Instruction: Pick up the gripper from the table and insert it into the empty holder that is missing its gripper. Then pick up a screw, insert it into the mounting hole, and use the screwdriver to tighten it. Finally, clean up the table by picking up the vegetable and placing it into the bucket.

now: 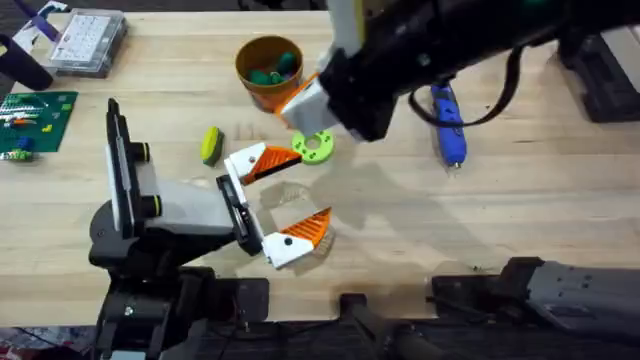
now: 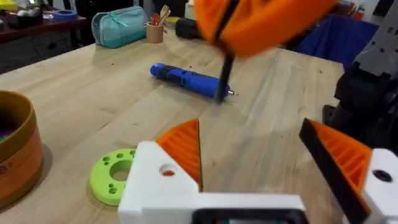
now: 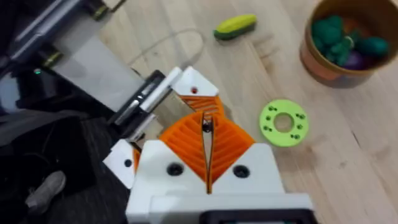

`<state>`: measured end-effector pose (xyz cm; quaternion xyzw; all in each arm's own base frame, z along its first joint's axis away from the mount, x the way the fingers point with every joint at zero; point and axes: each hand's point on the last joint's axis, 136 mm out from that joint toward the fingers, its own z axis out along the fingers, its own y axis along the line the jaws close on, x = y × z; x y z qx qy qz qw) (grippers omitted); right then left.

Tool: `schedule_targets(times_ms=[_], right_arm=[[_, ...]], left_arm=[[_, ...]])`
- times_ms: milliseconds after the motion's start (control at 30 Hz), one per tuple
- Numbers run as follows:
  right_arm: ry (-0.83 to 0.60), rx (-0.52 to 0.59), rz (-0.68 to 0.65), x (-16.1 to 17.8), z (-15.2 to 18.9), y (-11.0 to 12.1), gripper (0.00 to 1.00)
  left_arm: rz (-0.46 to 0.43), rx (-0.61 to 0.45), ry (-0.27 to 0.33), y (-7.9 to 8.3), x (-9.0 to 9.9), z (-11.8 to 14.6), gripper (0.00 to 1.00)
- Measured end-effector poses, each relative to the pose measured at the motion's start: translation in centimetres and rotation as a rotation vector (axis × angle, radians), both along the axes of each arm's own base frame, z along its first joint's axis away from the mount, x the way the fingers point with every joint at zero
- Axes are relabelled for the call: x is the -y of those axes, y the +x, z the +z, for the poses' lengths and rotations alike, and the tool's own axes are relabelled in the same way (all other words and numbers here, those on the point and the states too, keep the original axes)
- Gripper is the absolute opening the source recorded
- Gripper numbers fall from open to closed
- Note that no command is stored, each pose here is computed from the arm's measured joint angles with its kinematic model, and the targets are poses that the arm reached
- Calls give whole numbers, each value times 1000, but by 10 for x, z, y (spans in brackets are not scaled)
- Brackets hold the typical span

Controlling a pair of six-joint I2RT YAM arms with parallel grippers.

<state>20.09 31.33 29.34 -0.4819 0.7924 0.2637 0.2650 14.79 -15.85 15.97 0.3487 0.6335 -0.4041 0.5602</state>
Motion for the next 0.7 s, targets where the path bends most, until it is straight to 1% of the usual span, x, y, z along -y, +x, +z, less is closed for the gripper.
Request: schedule_targets(times_ms=[200, 567, 700], right_arm=[[16, -12, 48, -12, 2, -16, 7], [35, -3, 97, -26, 5, -31, 7], [19, 14, 96, -29, 2, -32, 7]], left_arm=[[0, 0, 0, 0, 0, 0, 986], [0, 0, 0, 0, 0, 0, 987], [0, 0, 0, 0, 0, 0, 987]])
